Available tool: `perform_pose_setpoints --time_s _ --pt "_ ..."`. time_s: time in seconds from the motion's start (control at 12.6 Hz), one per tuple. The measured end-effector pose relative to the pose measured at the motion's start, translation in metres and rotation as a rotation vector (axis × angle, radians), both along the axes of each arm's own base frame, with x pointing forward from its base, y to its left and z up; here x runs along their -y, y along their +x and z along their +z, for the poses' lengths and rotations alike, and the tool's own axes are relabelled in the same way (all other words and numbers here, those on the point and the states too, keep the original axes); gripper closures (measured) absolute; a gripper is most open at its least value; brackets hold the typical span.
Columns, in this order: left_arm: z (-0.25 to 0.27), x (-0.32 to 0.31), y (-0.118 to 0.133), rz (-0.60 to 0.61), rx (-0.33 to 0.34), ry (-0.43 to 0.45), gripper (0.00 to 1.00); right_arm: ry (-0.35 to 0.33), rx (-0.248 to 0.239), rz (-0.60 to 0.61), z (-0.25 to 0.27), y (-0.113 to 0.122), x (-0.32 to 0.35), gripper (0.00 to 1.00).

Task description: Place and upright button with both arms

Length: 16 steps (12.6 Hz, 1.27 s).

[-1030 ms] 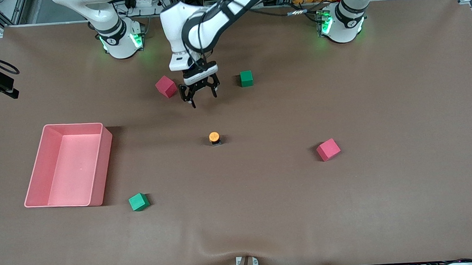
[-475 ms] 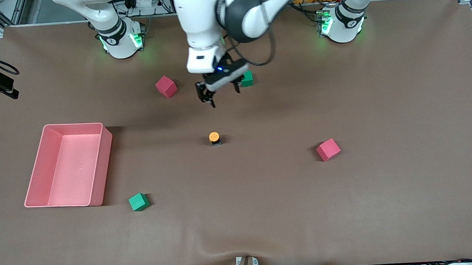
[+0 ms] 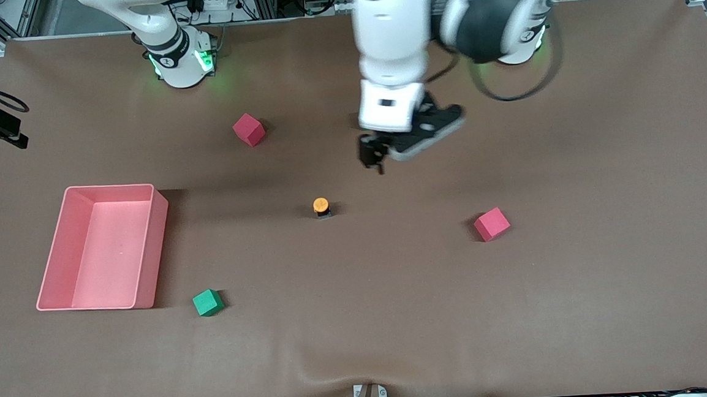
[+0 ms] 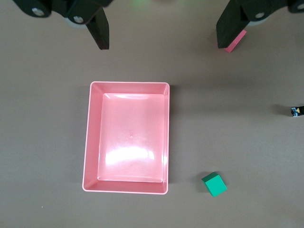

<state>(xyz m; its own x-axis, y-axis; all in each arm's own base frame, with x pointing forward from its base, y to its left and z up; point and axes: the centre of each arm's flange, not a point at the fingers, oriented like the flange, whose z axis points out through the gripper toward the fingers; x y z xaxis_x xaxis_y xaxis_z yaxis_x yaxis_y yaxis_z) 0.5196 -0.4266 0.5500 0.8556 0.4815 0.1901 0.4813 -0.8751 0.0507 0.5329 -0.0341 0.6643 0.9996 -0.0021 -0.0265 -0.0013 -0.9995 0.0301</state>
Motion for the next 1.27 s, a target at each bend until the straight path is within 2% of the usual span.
perform_pose_setpoints --time_s 0.32,0.55,0.95,1.27 --pt "0.017 -0.076 0.031 -0.075 -0.073 0.051 0.0 0.001 -0.001 0.0 0.0 0.0 0.0 0.0" --pt "0.027 -0.136 0.054 -0.123 -0.11 0.082 0.0 0.044 0.002 -0.002 0.0 0.0 -0.002 0.0" --pt "0.042 -0.278 0.089 -0.112 -0.201 -0.032 0.0 0.054 0.003 -0.013 0.0 0.0 0.003 0.0" --pt "0.045 -0.345 0.093 -0.258 -0.241 -0.021 0.0 0.054 0.003 -0.013 0.0 0.0 0.003 0.0"
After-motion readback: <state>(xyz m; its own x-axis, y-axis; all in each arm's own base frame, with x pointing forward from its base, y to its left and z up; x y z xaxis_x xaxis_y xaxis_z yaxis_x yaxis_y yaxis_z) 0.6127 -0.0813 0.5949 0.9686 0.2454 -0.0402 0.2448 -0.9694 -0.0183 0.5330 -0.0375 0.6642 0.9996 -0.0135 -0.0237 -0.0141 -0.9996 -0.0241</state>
